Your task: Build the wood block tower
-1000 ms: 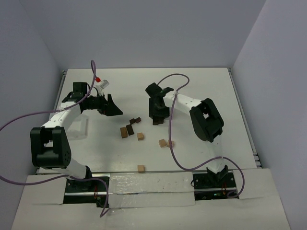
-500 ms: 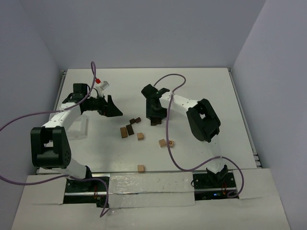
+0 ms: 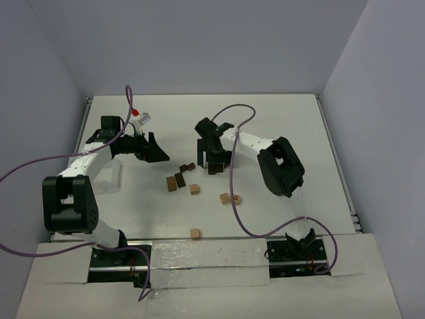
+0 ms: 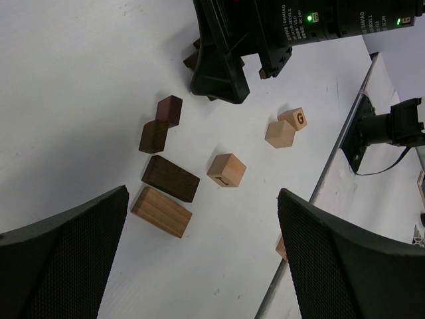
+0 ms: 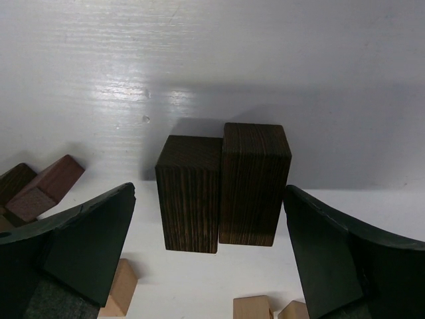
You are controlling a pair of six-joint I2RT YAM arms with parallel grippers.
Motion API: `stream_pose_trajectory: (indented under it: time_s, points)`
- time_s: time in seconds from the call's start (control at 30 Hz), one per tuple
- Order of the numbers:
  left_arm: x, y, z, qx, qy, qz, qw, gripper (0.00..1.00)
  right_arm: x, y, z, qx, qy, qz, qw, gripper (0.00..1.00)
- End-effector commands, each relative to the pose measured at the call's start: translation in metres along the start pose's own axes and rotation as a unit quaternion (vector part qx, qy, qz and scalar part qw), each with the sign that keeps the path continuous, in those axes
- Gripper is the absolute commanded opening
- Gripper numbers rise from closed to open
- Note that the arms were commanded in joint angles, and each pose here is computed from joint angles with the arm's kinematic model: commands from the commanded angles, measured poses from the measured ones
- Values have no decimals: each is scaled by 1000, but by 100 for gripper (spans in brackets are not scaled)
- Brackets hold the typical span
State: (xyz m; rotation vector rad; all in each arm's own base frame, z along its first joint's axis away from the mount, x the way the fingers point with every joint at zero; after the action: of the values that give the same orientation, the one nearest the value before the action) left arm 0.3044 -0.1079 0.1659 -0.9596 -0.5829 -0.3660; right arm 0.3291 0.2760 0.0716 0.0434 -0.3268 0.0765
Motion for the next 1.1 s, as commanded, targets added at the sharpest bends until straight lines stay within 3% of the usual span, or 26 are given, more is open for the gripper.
stream_pose_trajectory:
  time_s: [0.0,0.27,0.37,0.53,0.7,0.83,1.07]
  points:
    - [8,-5,6,-2,-15,-18,1000,99,6,8,25,28,-21,4,999,100]
    - [10,-10,10,-1,-17,-29,999,99,0,-18,47,41,-52,77,995,100]
    - [10,-11,11,3,-18,-40,999,99,9,-29,70,90,-77,107,987,100]
    - [20,-15,17,18,-29,-64,997,99,41,-43,98,185,-96,91,974,99]
    - [28,-16,17,18,-49,-69,996,99,76,-65,84,176,-133,92,971,81]
    - [27,-17,14,8,-58,-53,997,93,86,-78,39,163,-102,83,978,58]
    - [25,-16,15,20,-66,-59,996,93,80,-70,6,183,-74,61,978,53]
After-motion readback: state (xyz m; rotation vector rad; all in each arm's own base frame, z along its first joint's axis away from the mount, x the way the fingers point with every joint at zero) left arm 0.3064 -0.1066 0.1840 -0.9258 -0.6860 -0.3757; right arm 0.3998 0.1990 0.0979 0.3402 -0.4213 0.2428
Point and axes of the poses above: each gripper's point midway between its finger pads, its own z axis back along the fingers, its own y axis along the line the jaws close on, x = y × z, the point moved 5 cm from there along z, back along the fingers, and after that the axes turned 5 degrees about z, right-handed, at the moved point
